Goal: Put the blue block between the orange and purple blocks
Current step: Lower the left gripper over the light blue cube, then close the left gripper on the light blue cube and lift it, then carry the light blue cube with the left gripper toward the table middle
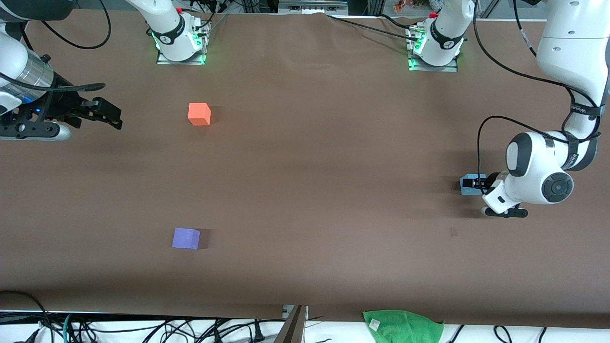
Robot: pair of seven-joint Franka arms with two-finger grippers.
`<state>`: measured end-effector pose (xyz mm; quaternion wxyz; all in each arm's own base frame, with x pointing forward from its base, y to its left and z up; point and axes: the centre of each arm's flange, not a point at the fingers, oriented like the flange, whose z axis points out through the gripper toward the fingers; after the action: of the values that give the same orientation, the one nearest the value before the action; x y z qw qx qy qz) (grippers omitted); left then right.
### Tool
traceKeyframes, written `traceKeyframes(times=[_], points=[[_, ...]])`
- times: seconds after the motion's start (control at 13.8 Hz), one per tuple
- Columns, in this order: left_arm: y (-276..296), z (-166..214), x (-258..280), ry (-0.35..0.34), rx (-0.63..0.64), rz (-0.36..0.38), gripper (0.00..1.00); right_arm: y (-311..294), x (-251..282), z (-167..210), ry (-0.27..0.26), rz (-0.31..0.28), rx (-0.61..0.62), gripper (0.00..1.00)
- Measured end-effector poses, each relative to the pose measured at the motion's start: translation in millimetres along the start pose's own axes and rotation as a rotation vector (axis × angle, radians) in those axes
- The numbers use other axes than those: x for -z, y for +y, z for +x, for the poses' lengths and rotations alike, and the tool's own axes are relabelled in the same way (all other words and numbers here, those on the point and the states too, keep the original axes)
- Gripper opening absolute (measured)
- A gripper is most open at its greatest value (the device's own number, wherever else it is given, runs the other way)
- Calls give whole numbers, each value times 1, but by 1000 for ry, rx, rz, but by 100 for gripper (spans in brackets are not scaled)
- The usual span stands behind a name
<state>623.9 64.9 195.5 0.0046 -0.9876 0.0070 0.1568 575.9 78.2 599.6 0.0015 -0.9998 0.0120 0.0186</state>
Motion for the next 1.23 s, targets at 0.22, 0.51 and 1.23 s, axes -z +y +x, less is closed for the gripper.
traceKeyframes(times=[0.22, 0.51, 1.23], points=[[1, 0, -3, -5, 1, -4, 62, 0, 0, 0, 0, 0, 0, 100], [3, 0, -1, -16, -2, -7, 60, 0, 0, 0, 0, 0, 0, 100], [231, -31, 149, -40, -21, -46, 60, 0, 0, 0, 0, 0, 0, 100]])
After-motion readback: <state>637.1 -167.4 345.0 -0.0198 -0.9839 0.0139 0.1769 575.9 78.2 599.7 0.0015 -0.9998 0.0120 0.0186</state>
